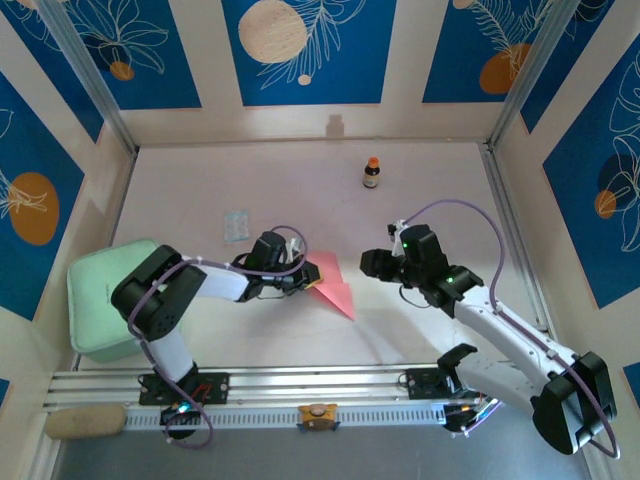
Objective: Fold a paper plane with a square sheet of paper (pick it up from the middle)
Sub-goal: Fourth fold the wing at the center of the table.
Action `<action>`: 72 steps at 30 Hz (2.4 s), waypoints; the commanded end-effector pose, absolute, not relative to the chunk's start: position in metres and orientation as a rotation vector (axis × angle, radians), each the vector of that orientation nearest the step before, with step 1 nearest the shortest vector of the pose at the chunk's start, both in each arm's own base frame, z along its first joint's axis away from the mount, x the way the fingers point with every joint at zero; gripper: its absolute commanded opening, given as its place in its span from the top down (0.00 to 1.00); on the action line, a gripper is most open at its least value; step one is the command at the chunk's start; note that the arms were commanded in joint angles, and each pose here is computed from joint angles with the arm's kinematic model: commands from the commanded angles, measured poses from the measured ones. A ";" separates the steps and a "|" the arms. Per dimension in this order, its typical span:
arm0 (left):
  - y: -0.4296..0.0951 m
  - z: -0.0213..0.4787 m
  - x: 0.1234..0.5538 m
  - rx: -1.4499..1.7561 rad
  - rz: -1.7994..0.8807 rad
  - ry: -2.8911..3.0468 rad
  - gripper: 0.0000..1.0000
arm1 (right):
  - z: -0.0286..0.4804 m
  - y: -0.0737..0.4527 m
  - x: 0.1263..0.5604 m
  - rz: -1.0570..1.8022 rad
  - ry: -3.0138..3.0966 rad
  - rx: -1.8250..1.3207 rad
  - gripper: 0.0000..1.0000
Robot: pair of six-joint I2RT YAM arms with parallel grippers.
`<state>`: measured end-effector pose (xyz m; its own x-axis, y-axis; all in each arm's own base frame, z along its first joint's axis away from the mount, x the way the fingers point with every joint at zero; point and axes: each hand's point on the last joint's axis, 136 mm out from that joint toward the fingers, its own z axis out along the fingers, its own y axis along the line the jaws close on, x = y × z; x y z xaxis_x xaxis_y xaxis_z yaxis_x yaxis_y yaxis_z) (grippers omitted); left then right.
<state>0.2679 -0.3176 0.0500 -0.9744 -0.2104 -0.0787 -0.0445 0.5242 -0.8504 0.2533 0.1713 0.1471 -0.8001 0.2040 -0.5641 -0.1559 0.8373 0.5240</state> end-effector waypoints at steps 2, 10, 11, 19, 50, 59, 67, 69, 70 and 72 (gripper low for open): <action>-0.323 0.057 0.274 -0.212 -1.502 2.554 0.95 | 0.139 0.160 0.249 0.791 2.399 0.105 0.52; -0.325 0.064 0.272 -0.145 -1.475 2.618 0.82 | 0.118 0.180 0.230 0.775 2.403 -0.064 0.57; -0.325 0.068 0.273 -0.121 -1.470 2.614 0.81 | 0.114 0.183 0.227 0.734 2.390 -0.120 0.57; -0.326 0.069 0.269 -0.010 -1.478 2.607 0.81 | 0.097 0.194 0.207 0.435 2.269 -0.409 0.53; -0.326 0.085 0.267 0.049 -1.507 2.567 0.84 | 0.057 0.251 0.202 0.051 1.992 -0.922 0.55; -0.327 0.085 0.267 0.051 -1.517 2.572 0.85 | 0.049 0.252 0.207 0.041 2.014 -0.901 0.58; -0.326 0.084 0.265 0.048 -1.518 2.580 0.85 | 0.053 0.253 0.207 0.063 2.009 -0.870 0.69; -0.326 0.084 0.265 0.049 -1.517 2.578 0.85 | 0.051 0.253 0.207 0.087 2.027 -0.863 0.73; -0.326 0.085 0.266 0.048 -1.518 2.577 0.85 | 0.050 0.251 0.208 0.085 2.038 -0.855 0.74; -0.327 0.084 0.265 0.046 -1.523 2.578 0.86 | 0.048 0.249 0.207 0.071 2.042 -0.847 0.74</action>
<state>0.2617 -0.3258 0.0730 -0.9892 -0.0544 -0.1364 0.0901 0.5090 -0.8560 0.2019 0.2443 0.0380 -0.3555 -0.5899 -0.7250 -0.6183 0.7301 -0.2909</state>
